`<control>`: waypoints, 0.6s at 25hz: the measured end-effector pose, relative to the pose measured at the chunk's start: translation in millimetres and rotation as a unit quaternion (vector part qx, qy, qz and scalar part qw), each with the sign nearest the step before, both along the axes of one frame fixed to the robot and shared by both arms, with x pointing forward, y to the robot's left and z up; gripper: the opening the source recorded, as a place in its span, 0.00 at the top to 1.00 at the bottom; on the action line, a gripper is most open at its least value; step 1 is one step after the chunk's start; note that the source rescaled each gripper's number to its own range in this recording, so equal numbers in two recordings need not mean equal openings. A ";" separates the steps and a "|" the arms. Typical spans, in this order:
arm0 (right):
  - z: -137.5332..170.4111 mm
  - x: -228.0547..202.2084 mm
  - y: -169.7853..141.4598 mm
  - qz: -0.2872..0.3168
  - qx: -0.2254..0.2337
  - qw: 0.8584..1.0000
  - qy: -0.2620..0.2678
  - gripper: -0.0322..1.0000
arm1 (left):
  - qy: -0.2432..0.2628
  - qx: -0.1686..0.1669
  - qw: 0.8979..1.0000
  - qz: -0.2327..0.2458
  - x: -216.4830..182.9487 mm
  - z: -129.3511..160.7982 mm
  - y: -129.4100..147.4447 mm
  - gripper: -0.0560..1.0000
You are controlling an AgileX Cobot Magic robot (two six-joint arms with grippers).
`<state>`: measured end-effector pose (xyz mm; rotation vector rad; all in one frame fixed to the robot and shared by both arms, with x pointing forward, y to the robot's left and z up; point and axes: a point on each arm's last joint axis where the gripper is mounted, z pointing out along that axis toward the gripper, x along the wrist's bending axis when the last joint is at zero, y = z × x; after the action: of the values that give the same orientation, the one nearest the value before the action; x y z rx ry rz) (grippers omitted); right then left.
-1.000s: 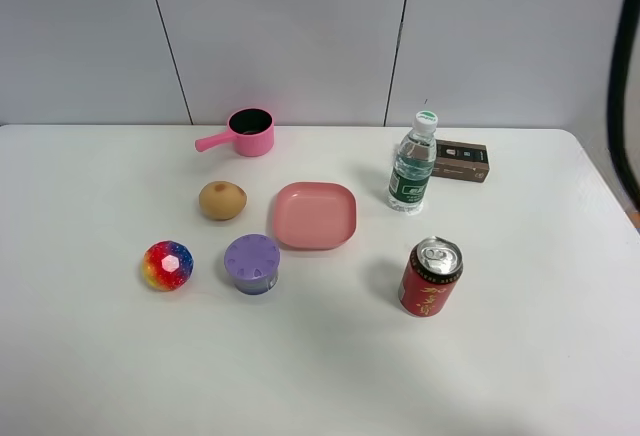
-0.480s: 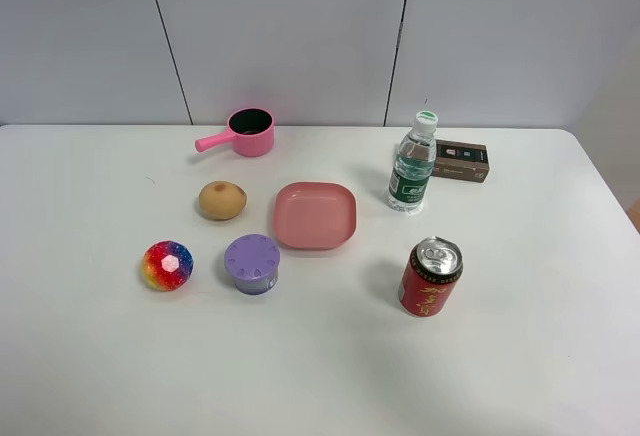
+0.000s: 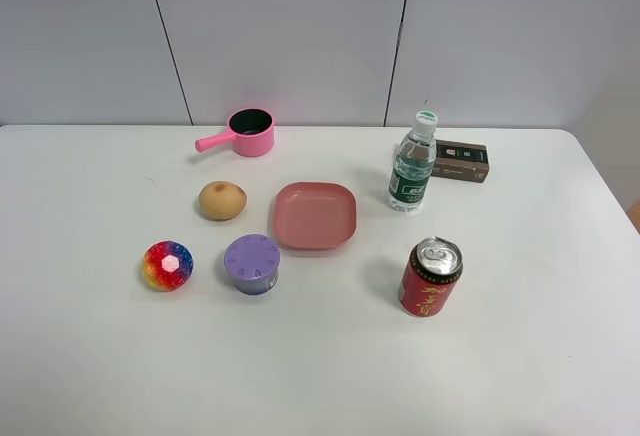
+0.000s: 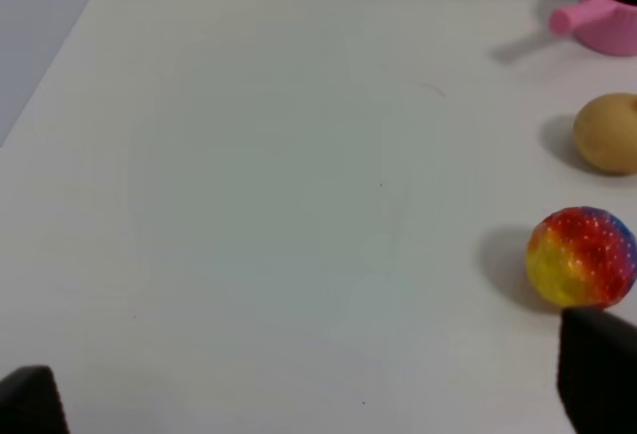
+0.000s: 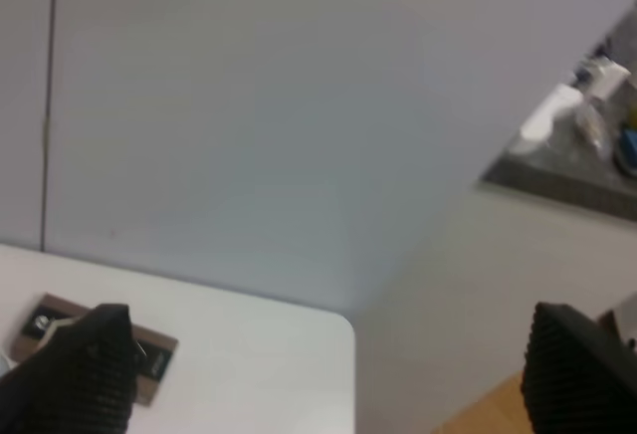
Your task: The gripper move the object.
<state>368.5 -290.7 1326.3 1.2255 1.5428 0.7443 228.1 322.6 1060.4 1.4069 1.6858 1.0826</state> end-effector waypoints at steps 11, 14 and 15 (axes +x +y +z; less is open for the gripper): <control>-57.9 -138.8 -49.0 0.023 0.098 0.992 -0.069 0.21 | 0.000 0.000 1.000 0.000 0.0 0.0 0.0 0.00; -77.0 -155.7 -46.9 0.033 0.125 0.989 -0.065 0.21 | 0.000 0.000 1.000 0.000 0.0 0.0 0.0 0.00; -84.3 -159.6 -44.9 0.022 0.127 0.990 -0.063 0.21 | 0.000 0.000 1.000 0.000 0.0 0.0 0.0 0.00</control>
<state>208.8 -335.6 1242.0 1.3061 1.4063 1.0526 228.1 322.6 1060.4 1.4069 1.6858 1.0826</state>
